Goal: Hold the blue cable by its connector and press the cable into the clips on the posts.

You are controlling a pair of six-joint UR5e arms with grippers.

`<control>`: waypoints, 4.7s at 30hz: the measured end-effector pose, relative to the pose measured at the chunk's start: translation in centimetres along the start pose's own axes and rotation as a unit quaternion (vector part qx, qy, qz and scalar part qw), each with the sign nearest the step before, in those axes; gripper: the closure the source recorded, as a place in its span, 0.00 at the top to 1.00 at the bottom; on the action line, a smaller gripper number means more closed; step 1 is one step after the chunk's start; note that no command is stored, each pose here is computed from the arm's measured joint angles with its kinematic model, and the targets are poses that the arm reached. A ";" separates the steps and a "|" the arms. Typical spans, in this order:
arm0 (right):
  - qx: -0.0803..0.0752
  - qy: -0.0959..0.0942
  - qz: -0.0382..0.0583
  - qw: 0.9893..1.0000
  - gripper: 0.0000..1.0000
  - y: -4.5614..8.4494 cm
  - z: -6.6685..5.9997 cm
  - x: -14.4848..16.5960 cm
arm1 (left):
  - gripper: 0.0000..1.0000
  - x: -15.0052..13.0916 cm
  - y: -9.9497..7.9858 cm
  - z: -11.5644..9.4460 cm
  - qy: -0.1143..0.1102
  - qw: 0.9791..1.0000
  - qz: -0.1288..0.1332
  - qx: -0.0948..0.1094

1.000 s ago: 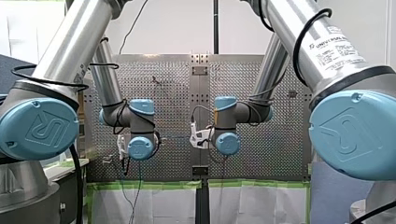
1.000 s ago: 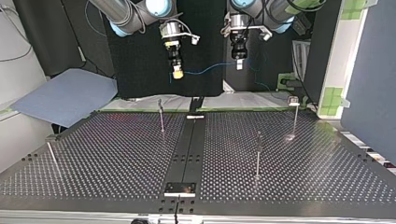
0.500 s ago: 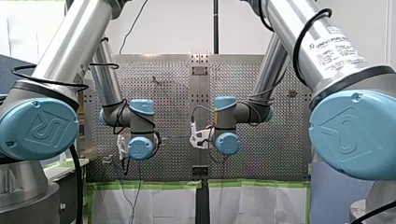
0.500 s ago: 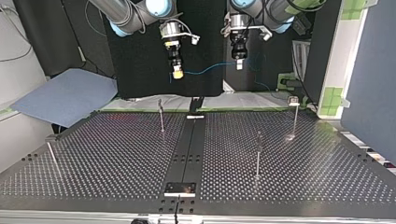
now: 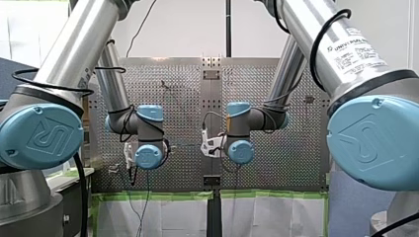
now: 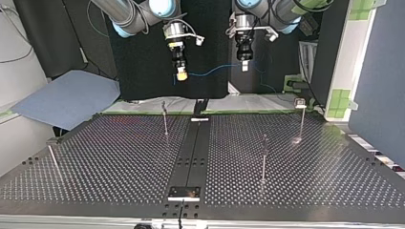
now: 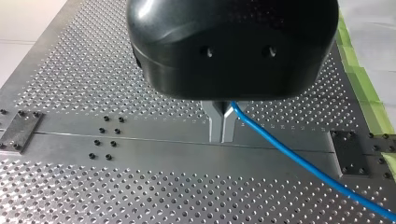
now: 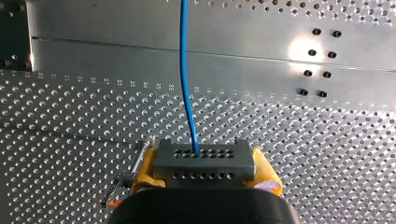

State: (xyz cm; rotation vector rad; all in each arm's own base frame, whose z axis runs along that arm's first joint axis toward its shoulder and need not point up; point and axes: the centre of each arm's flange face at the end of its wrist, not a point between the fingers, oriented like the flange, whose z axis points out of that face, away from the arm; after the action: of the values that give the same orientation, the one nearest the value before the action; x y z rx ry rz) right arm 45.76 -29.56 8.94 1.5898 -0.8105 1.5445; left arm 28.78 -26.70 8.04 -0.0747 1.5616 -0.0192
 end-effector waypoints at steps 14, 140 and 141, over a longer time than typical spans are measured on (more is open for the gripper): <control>0.000 0.000 0.000 1.000 0.00 0.0 0.0 0.0 | 0.00 0.0 0.0 0.0 0.000 1.000 0.000 0.000; 0.030 -0.004 0.014 0.999 0.00 -2.3 3.6 11.5 | 0.00 -8.4 0.9 5.6 0.008 0.992 0.097 -0.076; 0.032 -0.004 0.016 0.999 0.00 -2.3 3.7 11.7 | 0.00 -8.9 1.0 5.9 0.006 0.992 0.095 -0.078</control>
State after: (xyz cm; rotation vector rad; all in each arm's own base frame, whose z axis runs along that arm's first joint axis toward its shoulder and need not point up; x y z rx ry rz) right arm 50.46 -30.81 20.45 1.6375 -0.8011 1.6024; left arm 34.52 -25.00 16.86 -0.0488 1.5750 0.2525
